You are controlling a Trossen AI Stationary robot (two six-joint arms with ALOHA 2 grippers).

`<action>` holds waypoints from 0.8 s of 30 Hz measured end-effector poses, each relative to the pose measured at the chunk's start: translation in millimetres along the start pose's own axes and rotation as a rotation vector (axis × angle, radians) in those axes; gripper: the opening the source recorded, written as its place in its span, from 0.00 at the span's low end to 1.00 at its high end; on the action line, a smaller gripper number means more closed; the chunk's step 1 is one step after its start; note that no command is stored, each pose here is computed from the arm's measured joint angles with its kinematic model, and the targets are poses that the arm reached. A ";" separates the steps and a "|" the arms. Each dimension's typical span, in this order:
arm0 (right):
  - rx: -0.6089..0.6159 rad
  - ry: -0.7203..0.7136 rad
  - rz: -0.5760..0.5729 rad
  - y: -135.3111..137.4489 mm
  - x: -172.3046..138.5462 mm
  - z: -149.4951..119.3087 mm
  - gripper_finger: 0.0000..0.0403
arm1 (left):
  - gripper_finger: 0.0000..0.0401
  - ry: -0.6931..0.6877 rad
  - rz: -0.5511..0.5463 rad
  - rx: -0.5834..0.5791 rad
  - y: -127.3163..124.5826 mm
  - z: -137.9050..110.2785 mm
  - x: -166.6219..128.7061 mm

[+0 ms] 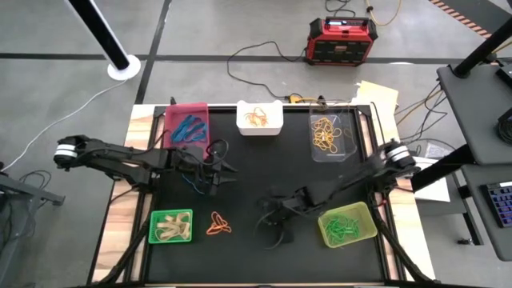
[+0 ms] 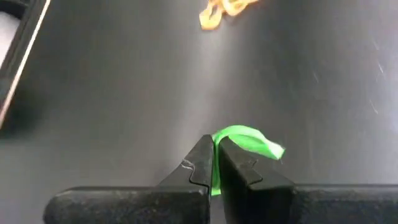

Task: Sort rubber bands into baskets
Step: Put the green rubber band into the yellow bin

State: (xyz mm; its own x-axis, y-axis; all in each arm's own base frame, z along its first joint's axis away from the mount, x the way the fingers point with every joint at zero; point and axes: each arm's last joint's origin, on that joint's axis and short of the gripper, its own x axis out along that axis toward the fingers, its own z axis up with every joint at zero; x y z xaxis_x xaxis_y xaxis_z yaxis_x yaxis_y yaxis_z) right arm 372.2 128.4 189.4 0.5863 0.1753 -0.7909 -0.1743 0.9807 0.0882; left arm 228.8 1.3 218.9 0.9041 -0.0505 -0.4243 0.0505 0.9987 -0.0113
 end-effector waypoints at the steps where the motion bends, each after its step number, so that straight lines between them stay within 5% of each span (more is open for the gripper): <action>1: 0.029 0.034 -0.005 0.1 -11.8 -1.4 0.02 | 0.35 -0.003 0.000 0.000 0.1 0.0 0.9; 13: 0.569 0.485 -0.035 8.6 -142.9 -45.8 0.02 | 0.35 -0.067 0.003 0.063 0.2 18.5 -1.1; 18: 0.756 0.643 -0.038 21.5 -159.7 -65.9 0.02 | 0.35 -0.076 0.005 0.084 0.4 23.0 -1.8; 24: 0.779 0.720 -0.071 36.5 -160.4 -79.6 0.02 | 0.35 -0.077 0.007 0.110 0.6 23.4 -1.9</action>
State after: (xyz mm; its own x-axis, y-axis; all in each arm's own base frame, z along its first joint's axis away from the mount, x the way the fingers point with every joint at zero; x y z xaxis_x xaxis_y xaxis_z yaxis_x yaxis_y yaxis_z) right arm 208.9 129.2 271.3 -0.0755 0.2730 -0.9590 0.5465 0.8158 0.1892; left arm 237.1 1.7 240.8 0.9341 -0.0480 -0.3537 0.0860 0.9920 0.0927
